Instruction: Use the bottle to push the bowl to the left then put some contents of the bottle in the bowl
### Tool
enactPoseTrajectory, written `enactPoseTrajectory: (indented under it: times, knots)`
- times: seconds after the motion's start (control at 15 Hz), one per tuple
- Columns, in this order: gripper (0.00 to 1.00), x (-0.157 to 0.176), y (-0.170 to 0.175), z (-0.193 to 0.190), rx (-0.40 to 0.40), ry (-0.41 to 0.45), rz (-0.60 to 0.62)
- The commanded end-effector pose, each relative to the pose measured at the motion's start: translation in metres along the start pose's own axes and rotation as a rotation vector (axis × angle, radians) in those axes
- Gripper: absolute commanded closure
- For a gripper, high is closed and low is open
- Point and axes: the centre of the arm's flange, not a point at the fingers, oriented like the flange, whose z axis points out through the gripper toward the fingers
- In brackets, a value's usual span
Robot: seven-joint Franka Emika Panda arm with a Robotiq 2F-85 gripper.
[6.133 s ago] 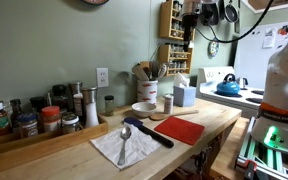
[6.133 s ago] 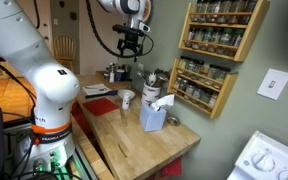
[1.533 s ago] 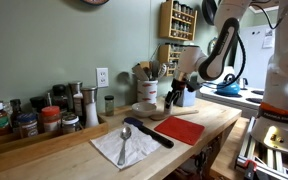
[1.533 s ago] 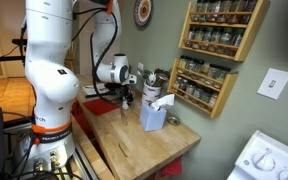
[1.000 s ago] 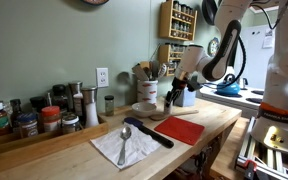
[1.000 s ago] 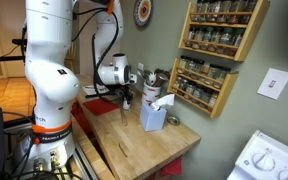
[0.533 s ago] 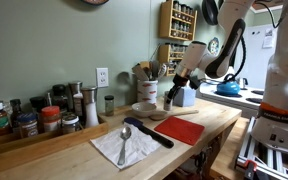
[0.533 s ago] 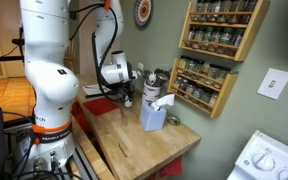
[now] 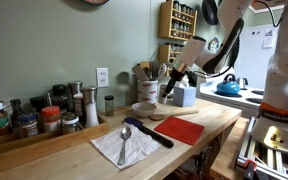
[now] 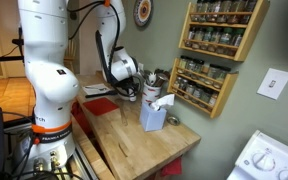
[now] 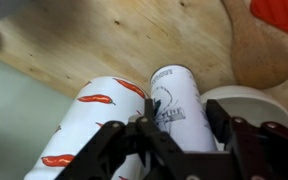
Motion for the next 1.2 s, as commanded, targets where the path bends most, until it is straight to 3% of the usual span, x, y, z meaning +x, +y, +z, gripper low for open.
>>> enactPoseTrajectory:
  times: [0.0,0.6,1.13]
  knots:
    - [0.7,-0.003,0.004,0.034,0.038,0.022,-0.065]
    - [0.7,0.004,-0.008,0.071,0.164,-0.003,-0.212]
    - [0.7,0.033,-0.018,0.075,0.232,0.056,-0.341]
